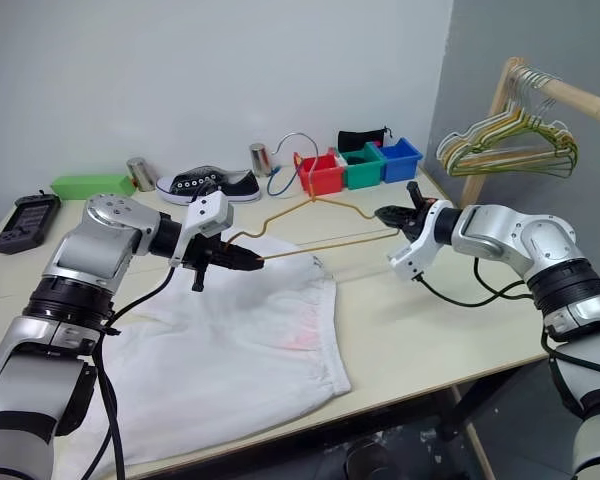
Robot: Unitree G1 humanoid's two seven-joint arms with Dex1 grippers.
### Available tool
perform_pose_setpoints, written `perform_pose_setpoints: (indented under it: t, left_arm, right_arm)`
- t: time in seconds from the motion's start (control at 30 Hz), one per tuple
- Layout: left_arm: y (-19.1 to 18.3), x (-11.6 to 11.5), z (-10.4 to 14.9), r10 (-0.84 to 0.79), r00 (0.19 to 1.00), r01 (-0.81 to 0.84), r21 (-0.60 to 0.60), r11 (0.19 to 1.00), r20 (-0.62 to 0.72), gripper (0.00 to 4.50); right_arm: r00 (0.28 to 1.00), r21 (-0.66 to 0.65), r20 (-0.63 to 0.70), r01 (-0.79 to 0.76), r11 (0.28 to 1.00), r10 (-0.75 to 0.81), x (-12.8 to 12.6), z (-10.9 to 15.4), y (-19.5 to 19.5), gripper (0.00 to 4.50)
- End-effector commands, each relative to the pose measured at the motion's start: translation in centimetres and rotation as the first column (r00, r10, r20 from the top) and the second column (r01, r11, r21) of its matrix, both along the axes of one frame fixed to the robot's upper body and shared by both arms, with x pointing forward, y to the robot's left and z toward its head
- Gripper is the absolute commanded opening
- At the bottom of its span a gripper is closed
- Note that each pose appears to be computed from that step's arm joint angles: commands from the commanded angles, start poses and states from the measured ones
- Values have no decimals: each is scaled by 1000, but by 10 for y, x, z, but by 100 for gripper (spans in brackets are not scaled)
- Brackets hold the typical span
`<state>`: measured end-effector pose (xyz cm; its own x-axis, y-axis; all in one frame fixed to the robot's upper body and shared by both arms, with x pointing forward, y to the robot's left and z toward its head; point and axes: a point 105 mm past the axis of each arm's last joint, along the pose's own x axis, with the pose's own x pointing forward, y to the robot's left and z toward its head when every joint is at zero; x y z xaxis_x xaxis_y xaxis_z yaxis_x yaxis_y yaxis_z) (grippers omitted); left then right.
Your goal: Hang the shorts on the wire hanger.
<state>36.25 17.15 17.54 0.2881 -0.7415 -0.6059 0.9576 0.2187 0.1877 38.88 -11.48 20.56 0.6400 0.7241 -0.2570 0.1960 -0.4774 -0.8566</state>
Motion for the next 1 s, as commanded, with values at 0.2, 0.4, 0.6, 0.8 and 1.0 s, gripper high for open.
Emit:
perform_pose_setpoints:
  t: [0.2, 0.4, 0.6, 0.8, 1.0]
  left_arm:
    - [-1, 19, 8, 11, 957, -34, 74, 997, 289, 0]
    - [-2, 23, 10, -36, 876, -37, 142, 989, 482, 0]
    - [-22, 21, 19, -77, 807, 9, 117, 993, 586, 0]
    - [-43, 9, 28, -109, 779, 87, 65, 994, 618, 0]
    - [-46, 3, 22, -152, 764, 105, 111, 988, 627, 0]
  right_arm:
    - [853, 331, -519, 261, 907, -57, -14, 17, -5, 173]
    - [611, 362, -791, 487, 794, -14, -26, 20, -20, 310]
    - [495, 309, -868, 614, 726, -49, -19, 7, -32, 437]
    - [430, 254, -898, 673, 695, -89, -7, -13, -35, 446]
    - [424, 241, -898, 695, 678, -114, 4, -19, -40, 446]
